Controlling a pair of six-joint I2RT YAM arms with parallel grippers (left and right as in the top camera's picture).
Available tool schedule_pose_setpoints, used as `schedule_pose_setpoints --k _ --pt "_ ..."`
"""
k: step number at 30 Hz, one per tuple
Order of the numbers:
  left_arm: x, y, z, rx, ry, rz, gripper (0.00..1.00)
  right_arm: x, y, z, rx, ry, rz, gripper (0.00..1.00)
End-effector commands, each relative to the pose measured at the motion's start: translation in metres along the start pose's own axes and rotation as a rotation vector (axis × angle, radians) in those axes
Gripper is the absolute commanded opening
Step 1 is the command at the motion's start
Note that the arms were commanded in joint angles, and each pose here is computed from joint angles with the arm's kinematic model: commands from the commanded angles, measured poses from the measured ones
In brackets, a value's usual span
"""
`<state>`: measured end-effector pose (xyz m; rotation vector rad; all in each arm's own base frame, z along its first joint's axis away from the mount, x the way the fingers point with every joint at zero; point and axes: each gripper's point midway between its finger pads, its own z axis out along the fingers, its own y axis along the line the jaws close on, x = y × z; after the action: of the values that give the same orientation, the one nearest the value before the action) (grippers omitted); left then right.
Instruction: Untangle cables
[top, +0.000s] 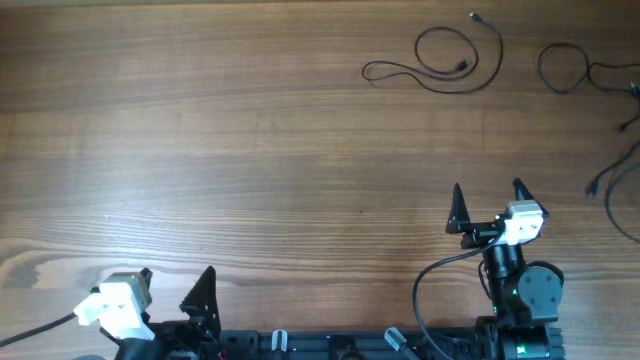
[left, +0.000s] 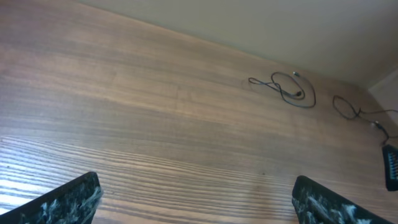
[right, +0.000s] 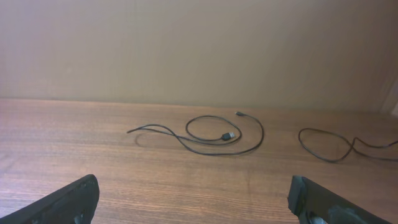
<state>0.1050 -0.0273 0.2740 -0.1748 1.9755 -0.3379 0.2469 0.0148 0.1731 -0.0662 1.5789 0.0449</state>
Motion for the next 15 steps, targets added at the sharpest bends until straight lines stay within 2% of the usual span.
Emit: schedule_pose_setpoints --k 1,15 --pt "0.0073 0.0017 0.0044 0.013 -0.029 0.026 1.0 -0.0022 0.0023 -0.0007 -0.014 -0.012 -0.01 1.0" --pt "0.0094 0.0035 -0.0003 -0.001 -0.091 0.018 1.0 -0.0022 0.0023 -0.0007 -0.014 -0.012 -0.011 1.0"
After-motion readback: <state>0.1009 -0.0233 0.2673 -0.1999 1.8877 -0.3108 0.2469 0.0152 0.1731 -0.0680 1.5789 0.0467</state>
